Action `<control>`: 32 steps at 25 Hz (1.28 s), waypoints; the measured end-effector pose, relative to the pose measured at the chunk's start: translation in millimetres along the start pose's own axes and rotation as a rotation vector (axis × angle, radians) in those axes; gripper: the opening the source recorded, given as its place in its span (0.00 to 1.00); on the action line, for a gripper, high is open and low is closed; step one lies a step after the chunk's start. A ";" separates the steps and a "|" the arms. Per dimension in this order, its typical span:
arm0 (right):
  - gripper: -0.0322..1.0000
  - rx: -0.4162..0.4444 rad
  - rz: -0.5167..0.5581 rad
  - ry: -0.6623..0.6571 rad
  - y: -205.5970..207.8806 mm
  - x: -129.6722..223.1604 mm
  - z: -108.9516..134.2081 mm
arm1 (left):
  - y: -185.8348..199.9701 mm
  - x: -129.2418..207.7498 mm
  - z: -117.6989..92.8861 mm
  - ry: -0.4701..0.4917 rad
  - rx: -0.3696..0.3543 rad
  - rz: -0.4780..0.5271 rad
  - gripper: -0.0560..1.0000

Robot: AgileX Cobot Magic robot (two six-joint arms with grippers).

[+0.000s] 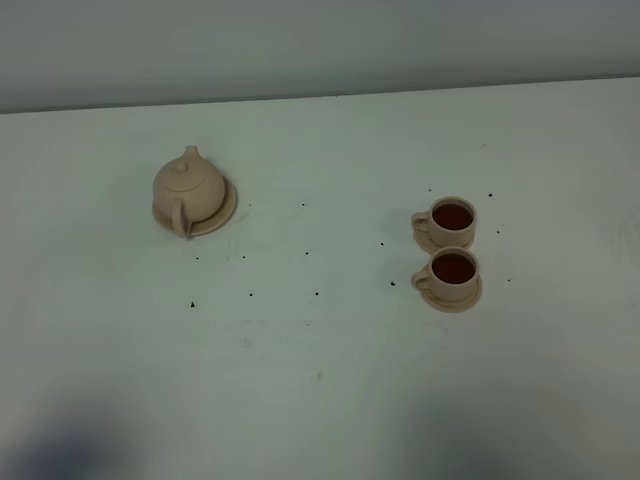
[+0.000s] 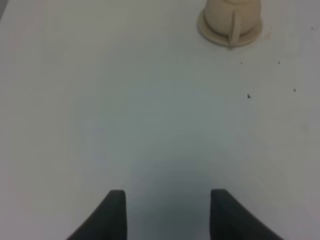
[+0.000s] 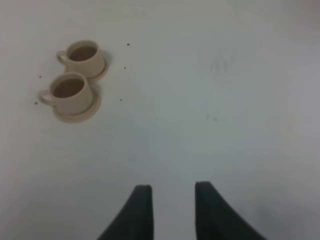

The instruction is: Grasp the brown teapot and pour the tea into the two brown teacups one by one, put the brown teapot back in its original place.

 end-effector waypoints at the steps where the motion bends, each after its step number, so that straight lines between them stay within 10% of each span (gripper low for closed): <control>1: 0.26 0.000 0.000 0.000 0.0 0.0 0.0 | 2.8 0.2 0.0 -0.001 -0.004 -0.021 0.46; 32: 0.26 0.000 0.000 0.000 0.0 0.0 0.0 | 4.8 0.6 0.0 -0.006 -0.007 -0.038 0.46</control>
Point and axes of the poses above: a point on each arm's last joint axis where the gripper is mounted, y pointing back along that axis away from the gripper, z along the wrist's bending axis when the last joint is at zero, x = y × z, the point moved 9 cm from there along -y, pointing out along that axis toward the gripper, and after that the axes turned 7 degrees about -y, right-handed, at the moved point
